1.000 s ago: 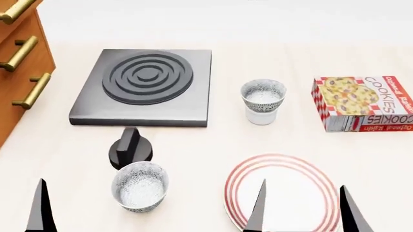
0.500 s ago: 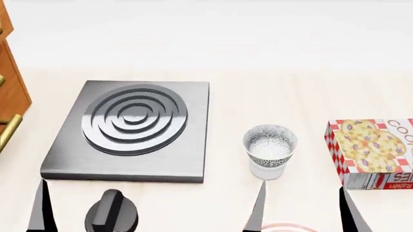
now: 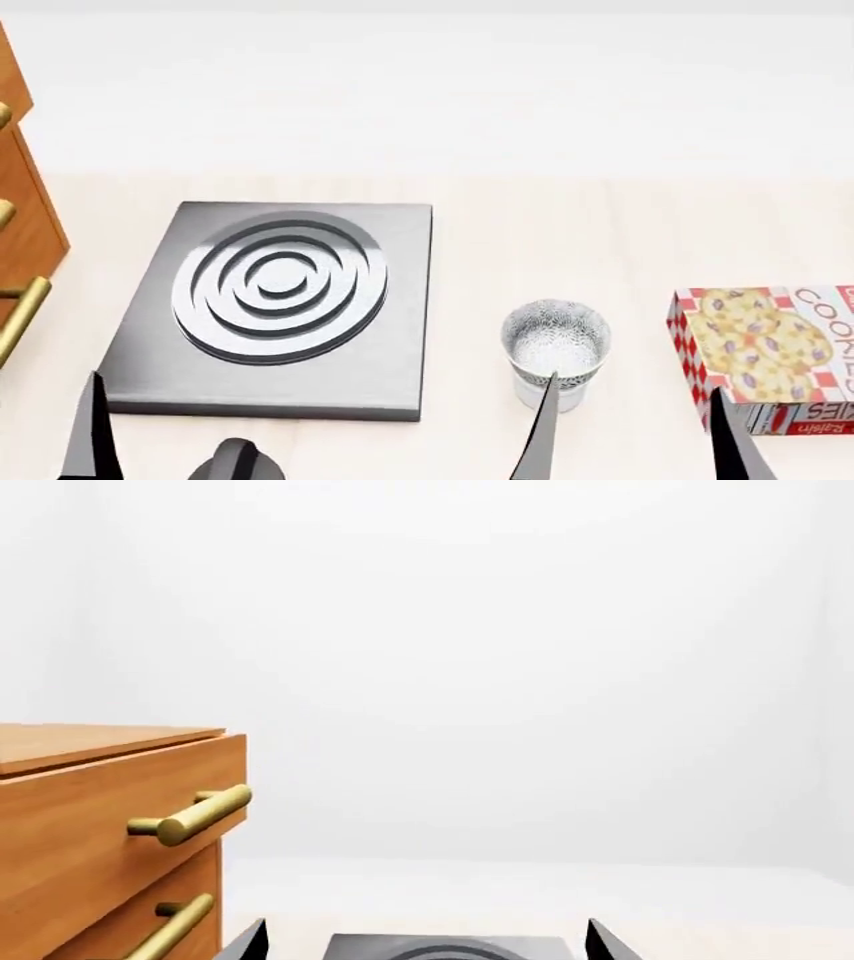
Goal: Pick the akita bowl on the ramekin and place it on the plate.
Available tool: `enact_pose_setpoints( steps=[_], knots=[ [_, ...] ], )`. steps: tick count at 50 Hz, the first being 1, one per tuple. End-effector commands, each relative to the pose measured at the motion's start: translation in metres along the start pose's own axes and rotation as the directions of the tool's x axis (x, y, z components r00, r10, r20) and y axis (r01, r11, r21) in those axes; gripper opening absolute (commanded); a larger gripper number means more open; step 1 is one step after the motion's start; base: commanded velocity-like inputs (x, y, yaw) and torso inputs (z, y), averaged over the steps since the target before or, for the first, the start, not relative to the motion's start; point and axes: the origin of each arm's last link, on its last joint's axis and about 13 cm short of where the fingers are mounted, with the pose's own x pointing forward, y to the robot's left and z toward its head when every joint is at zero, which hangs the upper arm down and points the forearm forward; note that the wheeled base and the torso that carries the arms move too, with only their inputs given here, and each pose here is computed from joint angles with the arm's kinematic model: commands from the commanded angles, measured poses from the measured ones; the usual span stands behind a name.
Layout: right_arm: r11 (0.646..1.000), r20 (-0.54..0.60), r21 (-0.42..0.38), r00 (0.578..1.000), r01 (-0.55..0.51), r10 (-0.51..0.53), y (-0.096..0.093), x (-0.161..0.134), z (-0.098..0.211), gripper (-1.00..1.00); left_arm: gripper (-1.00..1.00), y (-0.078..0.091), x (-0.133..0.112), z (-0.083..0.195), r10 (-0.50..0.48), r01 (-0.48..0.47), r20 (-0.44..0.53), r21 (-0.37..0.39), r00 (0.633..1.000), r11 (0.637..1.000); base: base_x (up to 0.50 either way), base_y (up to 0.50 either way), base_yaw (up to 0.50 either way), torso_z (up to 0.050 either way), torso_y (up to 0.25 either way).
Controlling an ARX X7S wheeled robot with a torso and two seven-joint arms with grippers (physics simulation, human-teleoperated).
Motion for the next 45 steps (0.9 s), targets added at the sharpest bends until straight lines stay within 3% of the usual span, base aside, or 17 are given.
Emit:
enact_pose_setpoints(
  steps=[1, 14, 16, 17, 45],
  knots=[
    [1.000, 0.006, 0.003, 1.000, -0.002, 0.002, 0.0001, 0.0005, 0.0043, 1.00, 1.00, -0.0004, -0.0003, 0.0003, -0.003, 0.003, -0.003, -0.003, 1.000, 1.000, 0.00, 0.00, 0.00, 0.050, 0.000],
    [1.000, 0.002, 0.007, 1.000, -0.006, 0.006, -0.0003, -0.0008, -0.0012, 1.00, 1.00, -0.0001, -0.0007, 0.0005, 0.007, -0.007, 0.009, -0.012, 1.000, 1.000, 0.00, 0.00, 0.00, 0.050, -0.003],
    [1.000, 0.001, 0.003, 1.000, -0.008, 0.008, 0.0000, -0.0010, -0.0014, 1.00, 1.00, 0.0000, -0.0010, 0.0000, 0.018, -0.018, -0.002, 0.024, 1.000, 1.000, 0.00, 0.00, 0.00, 0.000, 0.000],
    [1.000, 0.000, 0.004, 1.000, -0.007, 0.007, -0.0001, -0.0010, -0.0016, 1.00, 1.00, 0.0000, -0.0005, 0.0000, 0.008, -0.008, 0.008, 0.001, 1.000, 1.000, 0.00, 0.00, 0.00, 0.000, 0.000],
    [1.000, -0.003, 0.002, 1.000, -0.007, 0.007, 0.0007, 0.0007, 0.0052, 1.00, 1.00, 0.0009, -0.0014, 0.0007, 0.011, -0.011, 0.009, 0.004, 1.000, 1.000, 0.00, 0.00, 0.00, -0.004, -0.250]
  ],
)
